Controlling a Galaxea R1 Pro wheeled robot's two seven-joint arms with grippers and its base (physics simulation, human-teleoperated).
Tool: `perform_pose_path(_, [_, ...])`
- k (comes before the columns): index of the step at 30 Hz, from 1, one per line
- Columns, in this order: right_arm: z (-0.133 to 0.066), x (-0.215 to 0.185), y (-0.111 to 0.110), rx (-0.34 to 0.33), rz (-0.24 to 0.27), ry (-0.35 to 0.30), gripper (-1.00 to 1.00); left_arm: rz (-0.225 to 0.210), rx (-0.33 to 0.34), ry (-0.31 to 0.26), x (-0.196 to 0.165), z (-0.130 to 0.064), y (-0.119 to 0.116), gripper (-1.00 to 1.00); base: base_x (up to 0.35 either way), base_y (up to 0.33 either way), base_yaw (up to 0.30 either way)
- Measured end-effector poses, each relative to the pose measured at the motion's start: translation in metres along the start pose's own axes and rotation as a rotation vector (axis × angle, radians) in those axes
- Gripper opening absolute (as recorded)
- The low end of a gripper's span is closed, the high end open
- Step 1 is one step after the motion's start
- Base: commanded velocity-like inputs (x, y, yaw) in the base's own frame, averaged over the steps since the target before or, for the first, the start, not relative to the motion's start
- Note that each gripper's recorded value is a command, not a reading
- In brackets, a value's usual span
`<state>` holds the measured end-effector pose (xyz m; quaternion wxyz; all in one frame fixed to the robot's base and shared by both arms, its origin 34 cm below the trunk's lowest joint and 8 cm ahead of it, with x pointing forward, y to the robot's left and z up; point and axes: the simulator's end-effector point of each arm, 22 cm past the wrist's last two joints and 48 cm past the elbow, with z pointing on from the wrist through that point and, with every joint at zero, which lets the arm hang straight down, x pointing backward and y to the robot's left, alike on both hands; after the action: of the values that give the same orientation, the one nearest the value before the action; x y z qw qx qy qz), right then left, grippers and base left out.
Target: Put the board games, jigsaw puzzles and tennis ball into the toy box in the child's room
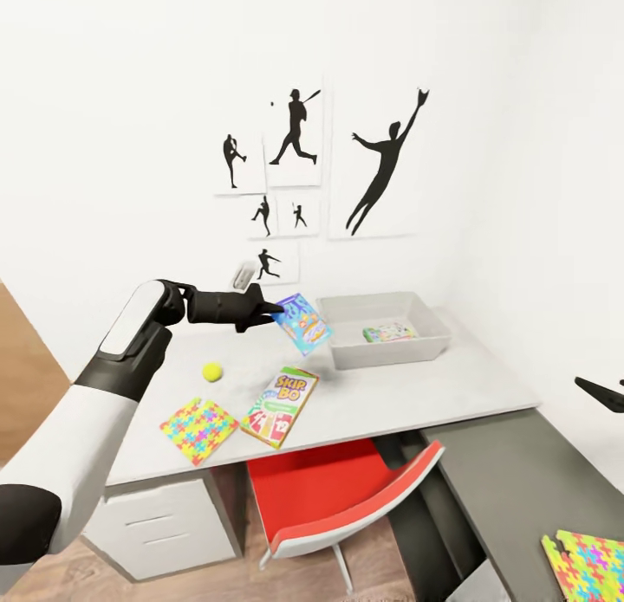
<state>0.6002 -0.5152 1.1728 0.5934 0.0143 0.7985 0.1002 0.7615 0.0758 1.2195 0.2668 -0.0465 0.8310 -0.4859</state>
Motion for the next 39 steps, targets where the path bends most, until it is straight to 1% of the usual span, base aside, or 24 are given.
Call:
perform_pose_path(7, [0.0, 0.0, 0.0, 0.0, -0.001, 0.001, 1.0, 0.006, 0.003, -0.009, -0.005, -0.003, -0.004, -1.0, 0.0, 0.0, -0.298])
perform_pose_path(9, [0.0, 0.0, 0.0, 0.0, -0.001, 0.0, 1.0, 0.018, 0.008, -0.019, -0.012, -0.005, -0.011, -1.0, 0.0, 0.0, -0.298])
perform_pose_path(10, [0.0, 0.0, 0.0, 0.0, 0.0, 0.0, 1.0, 0.024, 0.007, -0.031, -0.024, -0.008, -0.017, -1.0, 0.0, 0.0, -0.298])
perform_pose_path(11, [0.0, 0.001, 0.0, -0.001, 0.001, 0.002, 1.0, 0.022, 0.012, -0.032, -0.026, -0.009, -0.02, -1.0, 0.0, 0.0, -0.298])
perform_pose_path(12, [0.0, 0.002, 0.001, -0.002, 0.001, 0.004, 1.0, 0.022, 0.005, -0.037, -0.029, -0.011, -0.017, -1.0, 0.0, 0.0, -0.298])
perform_pose_path(13, [0.0, 0.003, 0.001, -0.003, 0.001, 0.006, 1.0, 0.013, -0.011, -0.056, -0.04, -0.023, -0.006, -1.0, 0.0, 0.0, -0.298])
perform_pose_path(14, [0.001, 0.004, 0.001, -0.003, 0.001, 0.008, 1.0, 0.024, -0.051, -0.066, -0.043, -0.027, 0.007, -1.0, 0.0, 0.0, -0.298])
perform_pose_path(15, [0.001, 0.004, 0.002, -0.004, 0.001, 0.009, 1.0, 0.015, -0.038, -0.063, -0.042, -0.028, 0.005, -1.0, 0.0, 0.0, -0.298])
perform_pose_path(16, [0.005, 0.005, 0.008, -0.02, -0.009, 0.019, 1.0, 0.004, -0.036, -0.065, -0.042, -0.032, 0.01, -1.0, 0.0, 0.0, -0.298])
perform_pose_path(17, [0.006, 0.005, 0.008, -0.021, -0.01, 0.021, 1.0, 0.008, -0.048, -0.067, -0.043, -0.032, 0.013, -1.0, 0.044, 0.006, -0.298])
perform_pose_path(19, [0.007, 0.006, 0.01, -0.025, -0.012, 0.024, 1.0, 0.005, -0.039, -0.066, -0.043, -0.033, 0.011, -1.0, 0.118, 0.037, -0.298])
perform_pose_path(25, [0.007, 0.007, 0.011, -0.027, -0.013, 0.026, 1.0, 0.011, -0.043, -0.069, -0.043, -0.033, 0.011, -1.0, 0.231, 0.076, -0.298])
perform_pose_path(30, [0.008, 0.006, 0.011, -0.027, -0.014, 0.026, 1.0, 0.013, -0.047, -0.073, -0.045, -0.036, 0.013, -1.0, 0.073, 0.018, -0.298])
perform_pose_path(32, [0.008, 0.006, 0.011, -0.028, -0.013, 0.025, 1.0, -0.001, 0.006, -0.083, -0.051, -0.051, 0.002, -1.0, 0.015, 0.003, -0.298])
perform_pose_path(35, [0.008, 0.006, 0.011, -0.028, -0.013, 0.025, 1.0, -0.008, 0.023, -0.09, -0.055, -0.062, 0.002, -1.0, 0.007, 0.002, -0.282])
perform_pose_path(39, [0.008, 0.007, 0.011, -0.027, -0.01, 0.027, 1.0, -0.009, 0.038, -0.096, -0.056, -0.071, 0.0, -1.0, 0.002, 0.001, -0.116])
